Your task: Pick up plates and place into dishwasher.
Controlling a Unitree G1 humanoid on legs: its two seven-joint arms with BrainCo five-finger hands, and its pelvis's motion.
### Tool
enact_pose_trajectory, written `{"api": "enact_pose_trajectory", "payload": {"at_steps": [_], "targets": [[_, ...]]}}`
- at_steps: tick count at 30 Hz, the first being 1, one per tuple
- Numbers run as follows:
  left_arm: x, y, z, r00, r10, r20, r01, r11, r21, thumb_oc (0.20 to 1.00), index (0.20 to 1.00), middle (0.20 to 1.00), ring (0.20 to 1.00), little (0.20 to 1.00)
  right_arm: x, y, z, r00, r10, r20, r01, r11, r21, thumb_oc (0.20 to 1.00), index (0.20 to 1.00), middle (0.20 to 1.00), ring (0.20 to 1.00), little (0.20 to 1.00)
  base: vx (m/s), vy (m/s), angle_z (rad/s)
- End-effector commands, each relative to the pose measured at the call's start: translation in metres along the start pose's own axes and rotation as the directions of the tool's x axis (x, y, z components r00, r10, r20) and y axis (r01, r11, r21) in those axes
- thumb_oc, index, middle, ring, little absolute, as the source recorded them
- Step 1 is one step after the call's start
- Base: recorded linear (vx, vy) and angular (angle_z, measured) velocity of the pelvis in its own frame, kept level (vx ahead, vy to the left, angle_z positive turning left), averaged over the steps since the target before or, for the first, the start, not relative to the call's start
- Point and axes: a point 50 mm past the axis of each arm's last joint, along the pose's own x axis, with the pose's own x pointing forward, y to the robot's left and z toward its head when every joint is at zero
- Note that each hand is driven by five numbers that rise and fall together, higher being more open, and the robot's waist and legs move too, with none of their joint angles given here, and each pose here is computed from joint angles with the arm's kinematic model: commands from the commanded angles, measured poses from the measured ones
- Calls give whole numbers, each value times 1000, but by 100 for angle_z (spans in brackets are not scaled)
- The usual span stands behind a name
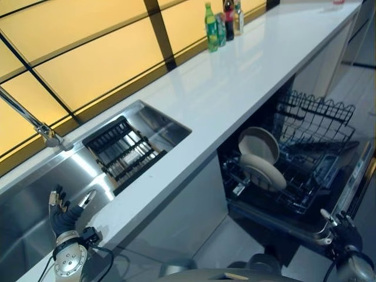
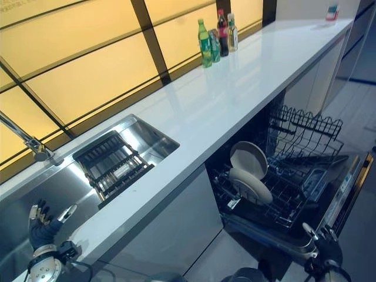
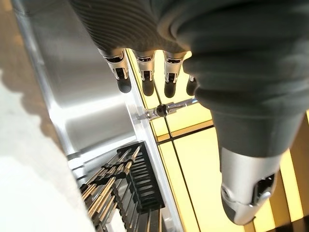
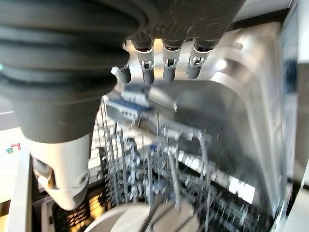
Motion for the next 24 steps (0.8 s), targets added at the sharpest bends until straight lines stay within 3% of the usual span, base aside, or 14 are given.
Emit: {"api": "enact_pose_trajectory", "payload": {"at_steps": [1,15,20,24], "targets": [[10,-4,20,993,27,112,-27,1000,4,1000,1000,1000,1000,1000,13,25,44,974,99,205,-94,995,-37,1000,1000,1000,1000,1000,-140,170,-8],[14,-27,21,990,78,114,-70,995,-72,1000,1000,1000,1000,1000,22,48,67,950,95,297,-81,995,-60,1000,1000,1000,1000,1000,-77,53,-3],[16,-31,21,990,73,119,-63,994,-84,1000,1000,1000,1000,1000,29,37,87,933,-84,349,112,992,-61,1000,1000,1000,1000,1000,-87,63,2],[19,-38,26,989,58,138,-43,993,-108,1000,1000,1000,1000,1000,35,50,99,921,-87,379,124,989,-75,1000,1000,1000,1000,1000,-100,77,-1]]}}
